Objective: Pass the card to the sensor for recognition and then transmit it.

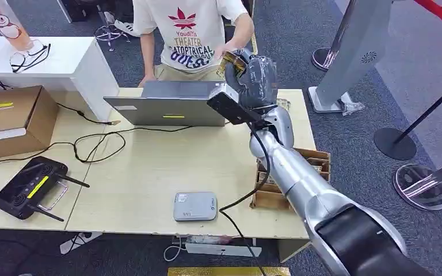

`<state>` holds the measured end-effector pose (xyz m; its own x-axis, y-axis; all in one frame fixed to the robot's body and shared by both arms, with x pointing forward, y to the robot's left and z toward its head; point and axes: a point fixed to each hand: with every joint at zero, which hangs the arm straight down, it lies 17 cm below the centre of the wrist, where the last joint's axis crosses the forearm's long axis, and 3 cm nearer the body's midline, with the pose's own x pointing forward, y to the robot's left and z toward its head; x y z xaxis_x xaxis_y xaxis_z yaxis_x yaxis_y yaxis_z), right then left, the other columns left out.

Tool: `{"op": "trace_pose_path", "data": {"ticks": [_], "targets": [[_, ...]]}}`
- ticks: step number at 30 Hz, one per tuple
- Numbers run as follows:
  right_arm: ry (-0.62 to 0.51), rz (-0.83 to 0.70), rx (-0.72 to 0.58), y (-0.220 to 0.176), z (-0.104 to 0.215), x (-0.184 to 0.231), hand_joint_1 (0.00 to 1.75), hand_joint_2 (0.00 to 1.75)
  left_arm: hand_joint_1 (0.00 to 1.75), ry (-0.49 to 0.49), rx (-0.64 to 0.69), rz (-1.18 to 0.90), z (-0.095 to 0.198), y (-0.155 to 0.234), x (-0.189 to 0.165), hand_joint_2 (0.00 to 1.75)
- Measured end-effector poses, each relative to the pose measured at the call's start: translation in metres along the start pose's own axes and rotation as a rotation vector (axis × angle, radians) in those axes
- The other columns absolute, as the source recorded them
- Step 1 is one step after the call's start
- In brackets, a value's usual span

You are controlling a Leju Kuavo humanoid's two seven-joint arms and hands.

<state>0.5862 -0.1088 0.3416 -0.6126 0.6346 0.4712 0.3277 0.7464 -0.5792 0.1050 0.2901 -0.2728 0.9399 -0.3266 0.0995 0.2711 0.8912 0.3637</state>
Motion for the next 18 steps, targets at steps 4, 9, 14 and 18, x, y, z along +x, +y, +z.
{"op": "trace_pose_path", "data": {"ticks": [4,9,14,18], "targets": [[-0.014,0.097,0.051,0.007,0.0,-0.006,1.75,1.75,0.0,-0.006,0.001,-0.011,0.0,0.0,0.002,0.0],[-0.009,0.186,0.095,0.013,0.004,-0.016,1.75,1.75,0.0,-0.01,0.003,-0.018,0.0,0.001,0.003,0.0],[-0.005,0.253,0.123,0.016,0.007,-0.024,1.75,1.75,0.0,-0.011,0.003,-0.019,0.0,0.001,0.003,0.0],[-0.01,0.298,0.137,0.016,0.008,-0.028,0.56,1.75,0.0,-0.015,0.004,-0.027,0.0,0.001,0.005,0.0]]}}
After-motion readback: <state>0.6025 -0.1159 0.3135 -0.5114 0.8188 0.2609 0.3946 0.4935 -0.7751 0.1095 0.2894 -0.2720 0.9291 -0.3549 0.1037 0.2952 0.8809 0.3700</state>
